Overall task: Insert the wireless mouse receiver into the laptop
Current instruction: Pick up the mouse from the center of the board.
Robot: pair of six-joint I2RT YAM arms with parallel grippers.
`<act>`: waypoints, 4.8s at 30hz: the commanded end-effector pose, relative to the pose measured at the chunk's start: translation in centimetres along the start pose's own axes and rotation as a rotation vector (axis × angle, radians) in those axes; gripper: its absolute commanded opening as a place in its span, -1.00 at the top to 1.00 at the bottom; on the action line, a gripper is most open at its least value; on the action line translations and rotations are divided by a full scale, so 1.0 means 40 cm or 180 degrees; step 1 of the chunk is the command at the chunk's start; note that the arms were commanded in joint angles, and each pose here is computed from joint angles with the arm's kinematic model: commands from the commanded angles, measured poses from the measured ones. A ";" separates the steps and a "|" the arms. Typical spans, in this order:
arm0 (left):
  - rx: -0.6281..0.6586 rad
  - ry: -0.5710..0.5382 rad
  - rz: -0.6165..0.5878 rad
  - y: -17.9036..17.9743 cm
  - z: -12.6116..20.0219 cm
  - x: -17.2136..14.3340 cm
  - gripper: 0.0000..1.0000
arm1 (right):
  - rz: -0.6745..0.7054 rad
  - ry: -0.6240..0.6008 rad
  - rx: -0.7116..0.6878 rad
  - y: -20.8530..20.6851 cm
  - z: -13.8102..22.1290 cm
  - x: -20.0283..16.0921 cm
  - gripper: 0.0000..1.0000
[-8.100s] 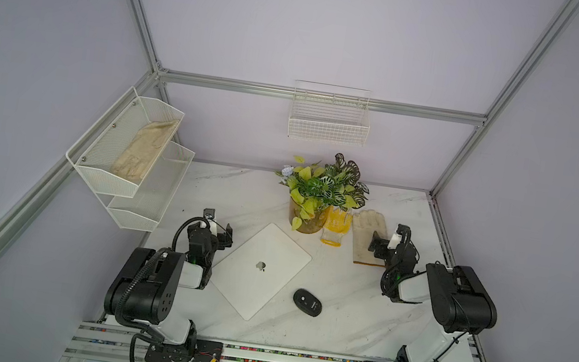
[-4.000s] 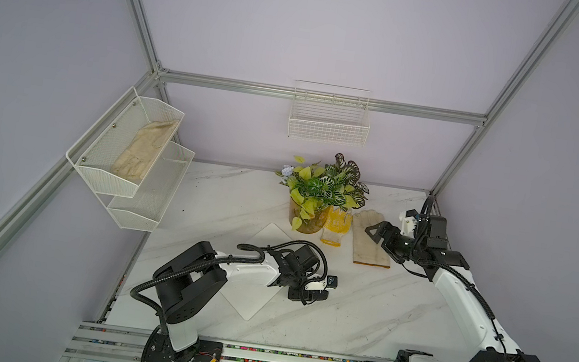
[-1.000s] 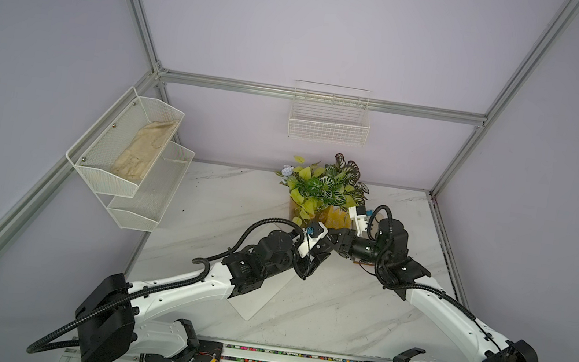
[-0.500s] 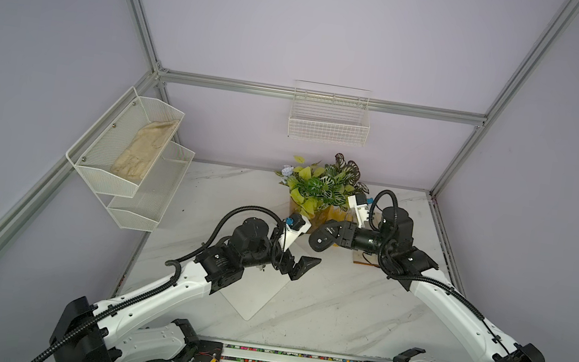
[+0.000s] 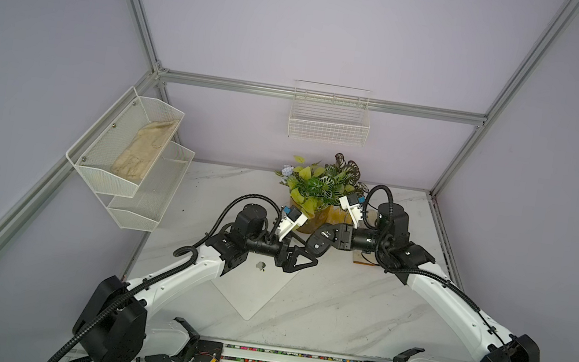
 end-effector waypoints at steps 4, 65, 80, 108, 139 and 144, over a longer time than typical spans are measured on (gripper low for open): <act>-0.0315 -0.0237 -0.0234 -0.043 -0.001 0.077 -0.77 | 0.0087 0.0031 0.0207 0.023 0.000 0.008 0.43; 0.0549 -0.2085 0.0664 -0.040 0.066 0.081 0.94 | -0.0523 -0.1209 -0.0353 0.052 0.123 -0.023 -0.57; 0.0403 -0.1945 0.0651 -0.069 0.002 0.047 0.95 | -0.0833 -0.1536 0.0088 0.028 0.120 -0.049 -0.78; 0.0199 -0.1964 0.0587 -0.080 -0.032 0.068 0.81 | -0.0557 -0.1255 0.0212 0.023 0.033 0.008 -0.68; 0.0049 -0.2074 0.0649 -0.091 -0.030 0.085 0.79 | -0.0305 -0.1204 0.0608 0.022 0.026 -0.023 -0.03; -0.0029 -0.1986 0.0655 -0.093 -0.040 0.087 0.79 | -0.0295 -0.1230 0.0636 0.023 0.026 -0.020 0.10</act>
Point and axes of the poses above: each gripper's point midway between its finger pads, its own z axis back along the fingers, its own y axis along the line the jaws close on, x = y × z, the point moved 9 cm from there along z, back along the fingers, and after that the axes turned 2 degrees about z, right-handed, at the moved point
